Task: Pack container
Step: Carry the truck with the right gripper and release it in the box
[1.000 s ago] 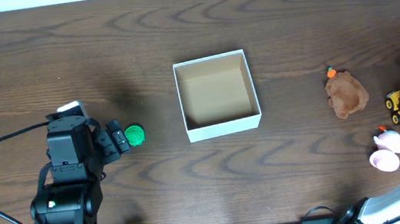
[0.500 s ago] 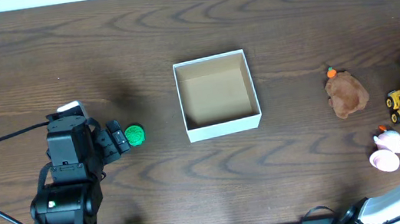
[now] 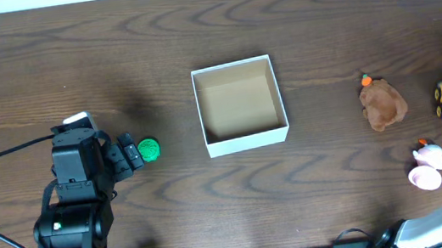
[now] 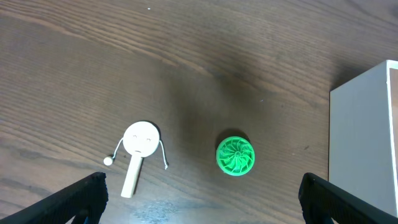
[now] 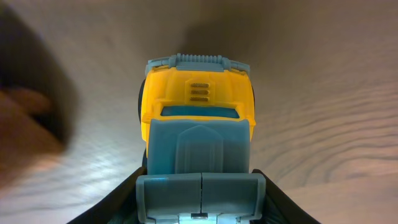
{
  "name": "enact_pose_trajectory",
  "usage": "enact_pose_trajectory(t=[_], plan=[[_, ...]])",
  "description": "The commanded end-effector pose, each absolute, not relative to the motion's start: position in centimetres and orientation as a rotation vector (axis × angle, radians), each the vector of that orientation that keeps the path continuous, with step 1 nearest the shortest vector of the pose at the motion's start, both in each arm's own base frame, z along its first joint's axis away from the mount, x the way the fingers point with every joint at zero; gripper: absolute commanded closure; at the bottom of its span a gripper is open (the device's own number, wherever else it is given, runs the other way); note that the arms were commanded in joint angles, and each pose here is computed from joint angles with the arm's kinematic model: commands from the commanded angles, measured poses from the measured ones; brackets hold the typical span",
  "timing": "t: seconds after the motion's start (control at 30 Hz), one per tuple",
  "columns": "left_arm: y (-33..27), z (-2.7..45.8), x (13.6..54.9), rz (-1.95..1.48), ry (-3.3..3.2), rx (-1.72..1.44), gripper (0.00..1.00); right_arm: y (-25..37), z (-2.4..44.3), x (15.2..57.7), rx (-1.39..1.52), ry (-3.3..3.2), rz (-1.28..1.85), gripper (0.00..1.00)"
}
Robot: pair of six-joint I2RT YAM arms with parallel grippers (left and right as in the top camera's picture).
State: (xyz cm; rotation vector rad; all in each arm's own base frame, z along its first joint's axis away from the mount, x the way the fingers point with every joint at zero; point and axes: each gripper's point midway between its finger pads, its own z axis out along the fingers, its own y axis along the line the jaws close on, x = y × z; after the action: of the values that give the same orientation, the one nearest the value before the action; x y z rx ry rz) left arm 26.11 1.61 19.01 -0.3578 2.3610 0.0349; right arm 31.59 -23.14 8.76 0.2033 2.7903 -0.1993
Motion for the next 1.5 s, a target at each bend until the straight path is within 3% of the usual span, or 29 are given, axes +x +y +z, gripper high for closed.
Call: enact_pose_trajectory(t=[0.0,0.1,0.27,0.53,0.8,0.97,1.1,1.27,1.4,1.47], plan=[[1.7,19.9,26.4,0.026,2.338,-0.368,0.02,-20.9,17.1,35.2,0.272,2.558,-0.245,0.99],[1.7,19.8,26.4,0.026,2.338,-0.368,0.02,-15.8,22.4,37.2,0.288,2.424,-0.174,0.99],[1.7,19.8,26.4,0.026,2.338,-0.368,0.02,-5.5,27.5,38.6,0.144,2.305,-0.02,0.99],[1.7,19.7,26.2,0.029,2.348,-0.369,0.02,10.3,28.5,38.4,-0.011,2.259,0.147,0.99],[1.7,19.4,25.9,0.032,2.364,-0.37,0.02,20.8,23.1,37.6,-0.103,2.363,0.249,0.96],[1.7,19.4,26.0,0.032,2.364,-0.369,0.02,22.1,16.6,37.7,-0.051,2.527,0.193,0.99],[1.7,19.4,26.0,0.032,2.364,-0.369,0.02,22.0,12.5,38.1,0.016,2.624,0.158,0.95],[1.7,19.4,26.0,0.032,2.364,-0.369,0.02,22.2,9.1,38.5,0.018,2.693,0.152,0.78],[1.7,19.4,26.0,0.032,2.364,-0.369,0.02,22.6,9.2,39.3,-0.061,2.659,0.155,0.45],[1.7,19.4,26.0,0.032,2.364,-0.369,0.02,23.0,10.3,39.9,-0.132,2.616,0.163,0.2]])
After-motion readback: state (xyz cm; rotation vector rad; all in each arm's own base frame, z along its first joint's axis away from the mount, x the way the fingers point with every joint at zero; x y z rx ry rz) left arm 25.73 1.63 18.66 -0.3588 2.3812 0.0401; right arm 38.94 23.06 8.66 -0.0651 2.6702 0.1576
